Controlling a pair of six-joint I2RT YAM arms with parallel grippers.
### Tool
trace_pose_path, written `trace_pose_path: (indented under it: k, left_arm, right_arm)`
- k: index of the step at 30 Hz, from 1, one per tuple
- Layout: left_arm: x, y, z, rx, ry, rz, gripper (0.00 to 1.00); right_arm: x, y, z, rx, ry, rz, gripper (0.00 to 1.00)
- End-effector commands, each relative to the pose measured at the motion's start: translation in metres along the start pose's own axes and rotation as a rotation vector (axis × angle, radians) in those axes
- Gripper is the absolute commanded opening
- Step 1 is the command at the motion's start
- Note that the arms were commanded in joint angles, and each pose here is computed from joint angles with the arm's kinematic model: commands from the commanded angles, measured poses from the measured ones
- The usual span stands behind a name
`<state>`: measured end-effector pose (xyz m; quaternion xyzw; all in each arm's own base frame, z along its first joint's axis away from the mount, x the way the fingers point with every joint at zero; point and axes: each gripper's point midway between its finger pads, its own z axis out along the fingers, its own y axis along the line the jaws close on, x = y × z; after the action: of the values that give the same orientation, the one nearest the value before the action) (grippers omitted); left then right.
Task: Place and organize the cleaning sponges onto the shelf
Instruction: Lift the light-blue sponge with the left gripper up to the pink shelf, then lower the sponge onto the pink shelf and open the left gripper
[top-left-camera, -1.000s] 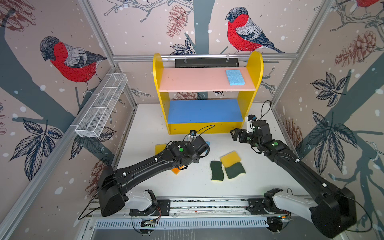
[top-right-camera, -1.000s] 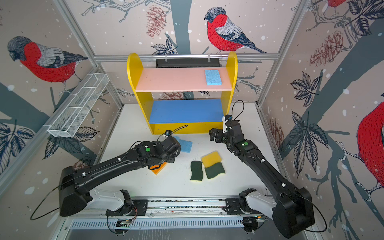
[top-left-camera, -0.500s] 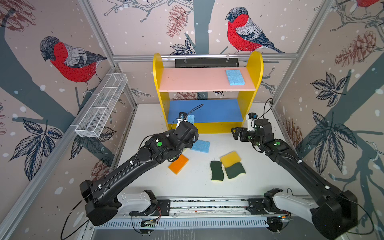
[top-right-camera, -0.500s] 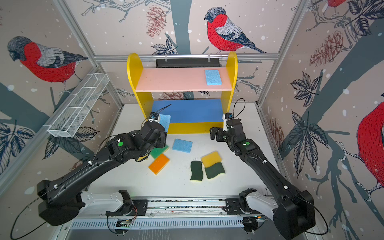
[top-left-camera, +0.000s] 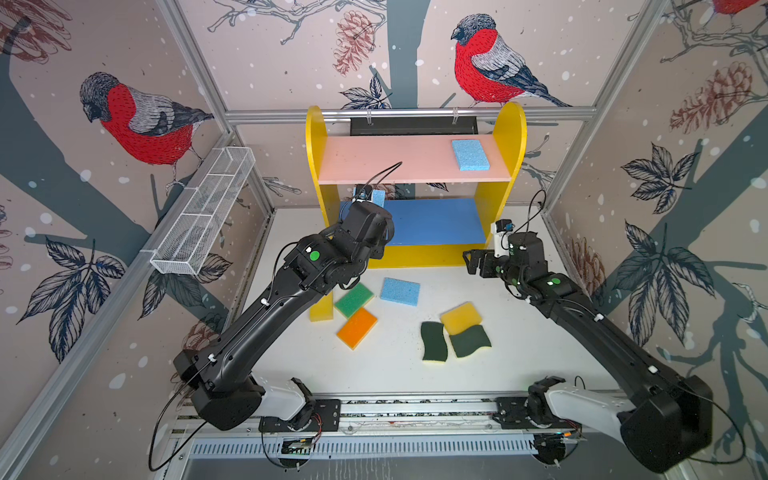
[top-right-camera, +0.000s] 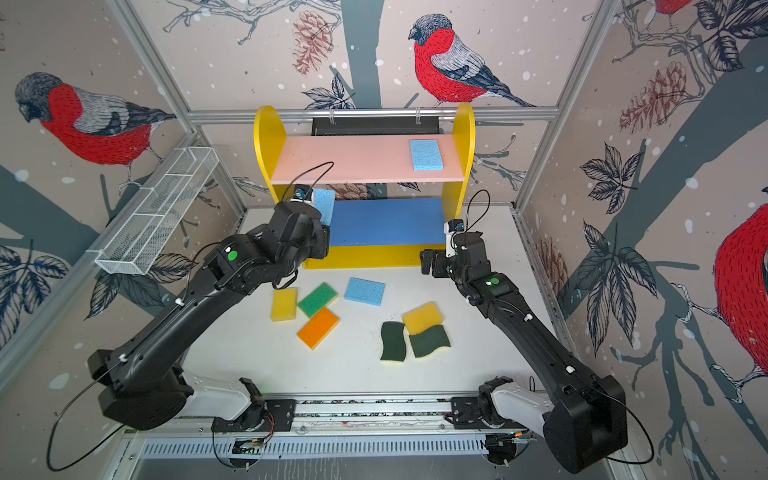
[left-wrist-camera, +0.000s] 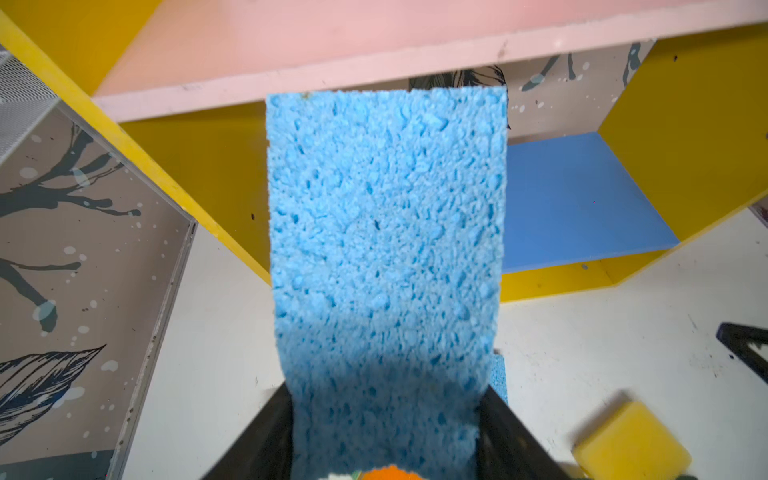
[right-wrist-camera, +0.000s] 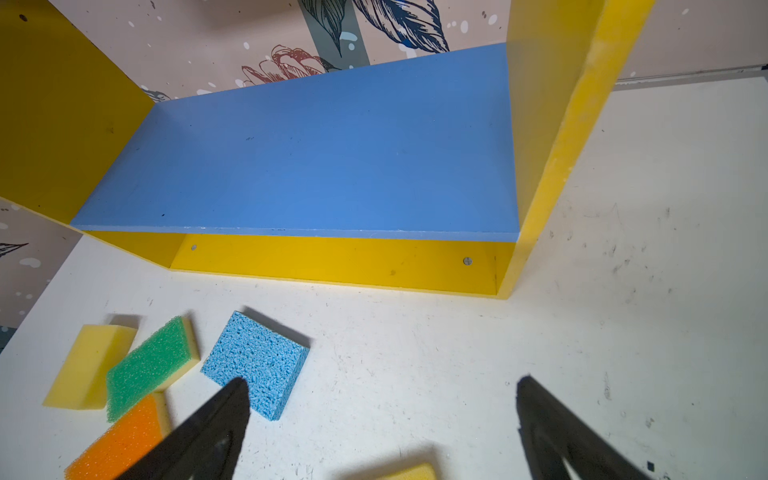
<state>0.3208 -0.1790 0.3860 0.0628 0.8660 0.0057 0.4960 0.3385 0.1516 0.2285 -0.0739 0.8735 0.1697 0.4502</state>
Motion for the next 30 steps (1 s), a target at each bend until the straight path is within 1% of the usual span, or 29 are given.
trace_pose_path:
  k: [1,10,15,22,26,30]
  left_arm:
    - [-0.019,0.002,0.002,0.001,-0.032,0.032,0.63]
    - [-0.071,0.010,0.011,-0.003,-0.125,0.017,0.64]
    - [-0.095,0.013,0.020,-0.007,-0.159,0.025,0.64]
    - [-0.110,0.020,0.043,-0.022,-0.164,0.026,0.64]
    - [-0.117,0.028,0.057,-0.032,-0.171,0.006,0.64]
    - [-0.126,0.036,0.063,-0.036,-0.197,-0.014,0.64]
  right_arm:
    - [-0.006,0.001,-0.002,0.001,-0.016,-0.024,1.00]
    - [-0.009,0.004,-0.005,-0.016,-0.030,-0.022,1.00]
    - [-0.009,0.007,-0.002,-0.033,-0.021,-0.019,0.99]
    - [-0.013,0.009,-0.003,-0.040,-0.019,-0.035,1.00]
    - [-0.013,0.011,-0.001,-0.046,-0.016,-0.041,1.00]
    - [-0.012,0.013,0.001,-0.057,-0.010,-0.042,0.99]
